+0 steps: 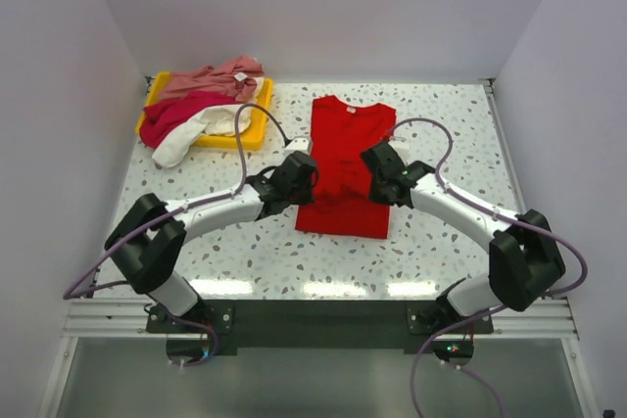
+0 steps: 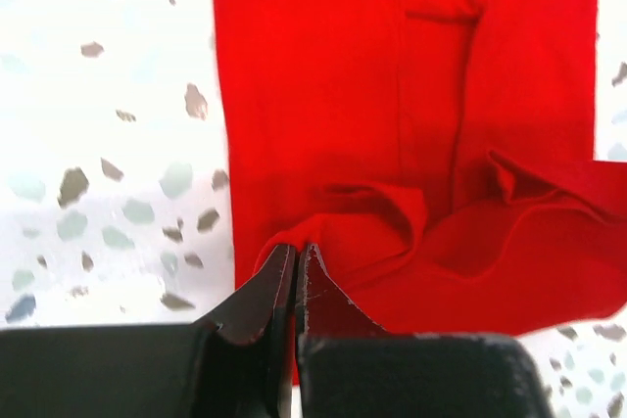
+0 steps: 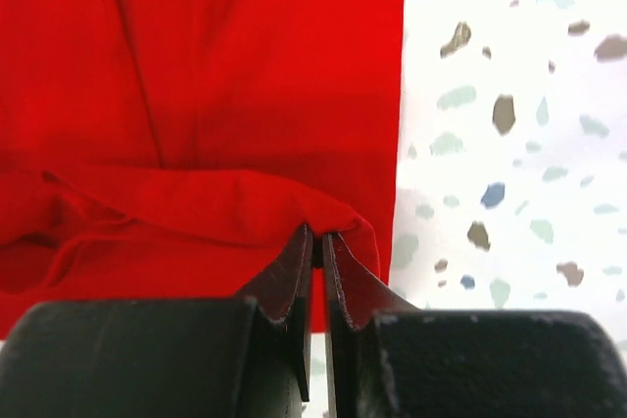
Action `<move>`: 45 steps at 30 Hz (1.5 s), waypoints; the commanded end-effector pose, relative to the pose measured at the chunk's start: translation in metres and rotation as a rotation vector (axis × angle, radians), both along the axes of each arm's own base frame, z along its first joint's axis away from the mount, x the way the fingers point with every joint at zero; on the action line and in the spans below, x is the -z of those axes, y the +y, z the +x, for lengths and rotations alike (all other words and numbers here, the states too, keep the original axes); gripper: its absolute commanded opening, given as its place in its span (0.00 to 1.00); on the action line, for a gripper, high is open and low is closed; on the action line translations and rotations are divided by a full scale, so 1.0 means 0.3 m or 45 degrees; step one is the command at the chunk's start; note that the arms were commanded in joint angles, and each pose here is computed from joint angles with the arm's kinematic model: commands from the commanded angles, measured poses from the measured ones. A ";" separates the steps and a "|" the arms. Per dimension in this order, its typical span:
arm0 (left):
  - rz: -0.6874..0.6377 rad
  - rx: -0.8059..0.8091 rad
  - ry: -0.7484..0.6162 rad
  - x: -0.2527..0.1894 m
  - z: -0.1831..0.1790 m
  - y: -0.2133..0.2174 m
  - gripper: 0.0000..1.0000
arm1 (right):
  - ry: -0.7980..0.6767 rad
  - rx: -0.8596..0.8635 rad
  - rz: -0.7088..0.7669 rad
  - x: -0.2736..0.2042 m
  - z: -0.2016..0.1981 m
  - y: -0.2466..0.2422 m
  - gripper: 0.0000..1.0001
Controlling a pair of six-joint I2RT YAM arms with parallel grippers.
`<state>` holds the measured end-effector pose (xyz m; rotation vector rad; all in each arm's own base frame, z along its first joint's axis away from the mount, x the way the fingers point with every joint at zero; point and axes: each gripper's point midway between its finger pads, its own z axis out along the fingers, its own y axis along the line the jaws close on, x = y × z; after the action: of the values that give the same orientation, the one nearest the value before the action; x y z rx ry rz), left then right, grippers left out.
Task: Fold and stack the t-shirts
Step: Fold the tshirt
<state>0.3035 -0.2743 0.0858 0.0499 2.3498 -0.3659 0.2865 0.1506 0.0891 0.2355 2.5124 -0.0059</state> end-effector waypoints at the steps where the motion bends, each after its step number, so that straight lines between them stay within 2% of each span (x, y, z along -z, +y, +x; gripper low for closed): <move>1: -0.002 0.002 -0.091 -0.050 0.114 -0.023 0.00 | -0.070 -0.031 0.011 -0.052 0.125 0.014 0.00; 8: 0.007 -0.023 -0.071 -0.014 0.234 -0.023 0.00 | -0.036 -0.014 -0.037 -0.026 0.238 -0.012 0.00; 23: 0.036 0.025 -0.067 0.002 0.366 -0.051 0.00 | 0.032 0.037 -0.044 0.035 0.324 -0.055 0.00; 25: 0.049 0.007 -0.079 -0.016 0.392 -0.043 0.17 | 0.031 0.049 -0.042 0.021 0.340 -0.059 0.03; 26: 0.045 0.003 -0.096 -0.044 0.406 -0.046 0.38 | 0.034 0.050 -0.047 0.010 0.339 -0.063 0.10; 28: 0.059 -0.018 -0.142 -0.099 0.429 -0.035 0.58 | -0.001 0.054 -0.038 -0.037 0.347 -0.068 0.35; 29: 0.057 -0.022 -0.164 -0.137 0.438 -0.036 0.72 | -0.016 0.058 -0.038 -0.064 0.349 -0.072 0.59; 32: 0.067 -0.034 -0.229 -0.229 0.437 -0.010 0.83 | -0.102 0.073 -0.036 -0.174 0.341 -0.095 0.76; 33: 0.064 -0.046 -0.258 -0.270 0.427 0.007 0.85 | -0.127 0.074 -0.032 -0.202 0.338 -0.100 0.78; 37: 0.053 -0.047 -0.251 -0.269 0.345 0.063 0.88 | -0.187 0.049 0.014 -0.267 0.278 -0.112 0.81; 38: 0.068 -0.047 -0.215 -0.213 0.308 0.086 0.88 | -0.175 0.038 0.021 -0.256 0.245 -0.119 0.81; 41: 0.032 -0.055 -0.198 -0.196 0.242 0.118 0.88 | -0.122 0.016 0.055 -0.202 0.178 -0.122 0.81; 45: -0.002 -0.021 -0.127 -0.102 0.127 0.160 0.88 | -0.079 -0.004 0.100 -0.145 0.097 -0.124 0.81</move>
<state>0.3568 -0.2303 0.1267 0.0635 2.2417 -0.2932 0.3333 0.1119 0.1556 0.2744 2.3831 0.0737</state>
